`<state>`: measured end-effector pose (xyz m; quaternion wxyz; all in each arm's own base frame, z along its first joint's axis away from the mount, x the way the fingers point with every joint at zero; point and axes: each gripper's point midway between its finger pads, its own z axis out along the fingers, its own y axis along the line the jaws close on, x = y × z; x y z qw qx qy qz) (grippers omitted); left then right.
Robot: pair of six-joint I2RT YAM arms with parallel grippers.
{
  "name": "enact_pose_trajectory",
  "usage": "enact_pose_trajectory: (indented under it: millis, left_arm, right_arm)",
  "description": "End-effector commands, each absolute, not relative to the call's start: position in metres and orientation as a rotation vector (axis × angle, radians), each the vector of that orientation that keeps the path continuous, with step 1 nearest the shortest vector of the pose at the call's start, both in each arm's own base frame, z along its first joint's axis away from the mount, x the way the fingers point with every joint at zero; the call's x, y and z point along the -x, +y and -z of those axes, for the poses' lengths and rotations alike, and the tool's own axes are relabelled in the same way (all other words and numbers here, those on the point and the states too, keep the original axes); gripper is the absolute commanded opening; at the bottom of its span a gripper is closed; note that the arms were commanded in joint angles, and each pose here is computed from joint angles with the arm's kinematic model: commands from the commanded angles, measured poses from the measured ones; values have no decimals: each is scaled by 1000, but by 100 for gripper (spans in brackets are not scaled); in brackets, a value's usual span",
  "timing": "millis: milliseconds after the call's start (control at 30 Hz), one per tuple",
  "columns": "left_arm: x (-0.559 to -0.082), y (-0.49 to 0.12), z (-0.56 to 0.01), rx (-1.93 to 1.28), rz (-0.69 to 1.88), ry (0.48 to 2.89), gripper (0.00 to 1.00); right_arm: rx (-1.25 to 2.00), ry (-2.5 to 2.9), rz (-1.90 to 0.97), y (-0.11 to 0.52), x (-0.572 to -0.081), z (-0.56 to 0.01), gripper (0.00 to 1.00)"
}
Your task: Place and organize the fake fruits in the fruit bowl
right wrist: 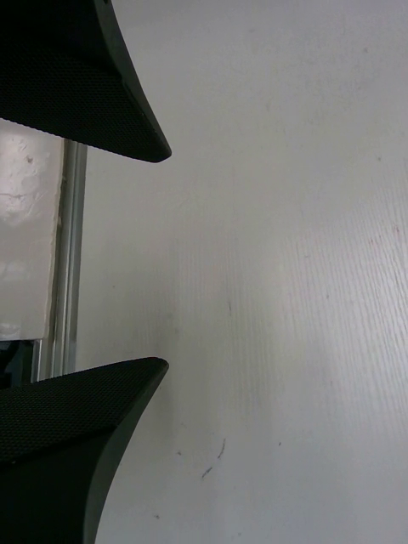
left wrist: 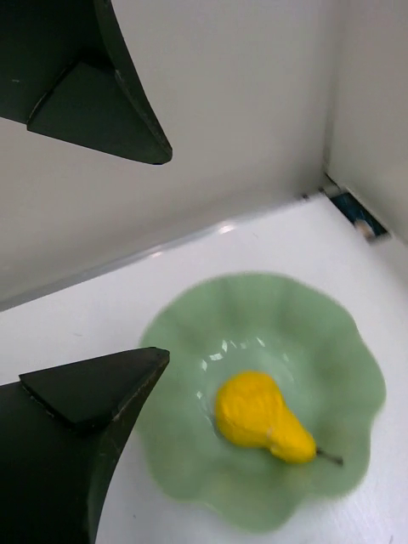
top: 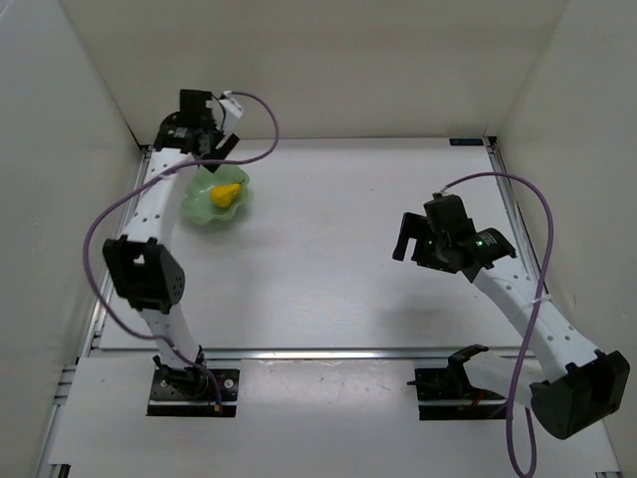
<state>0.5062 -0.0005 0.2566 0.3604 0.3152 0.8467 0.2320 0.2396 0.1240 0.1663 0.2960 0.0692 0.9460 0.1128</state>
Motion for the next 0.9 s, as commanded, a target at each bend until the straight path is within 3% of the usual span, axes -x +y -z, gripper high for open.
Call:
enact_pose_trajectory:
  millis: [0, 133, 367, 600, 867]
  left_arm:
    - [-448, 59, -318, -442, -688, 2176, 100]
    - [-366, 131, -250, -130, -677, 2472, 100]
    - [-231, 141, -137, 226, -574, 2791, 100]
    - [-184, 134, -118, 426, -518, 2780, 100]
    - [-158, 136, -113, 439, -586, 2766, 100]
  right_arm:
    - [-230, 2460, -190, 98, -233, -186, 100]
    - [-278, 2416, -107, 72, -227, -197, 100]
    - [-250, 2378, -97, 63, -219, -205, 100]
    - [-185, 2362, -147, 74, -230, -209, 100]
    - [-160, 2402, -193, 83, -229, -198, 100]
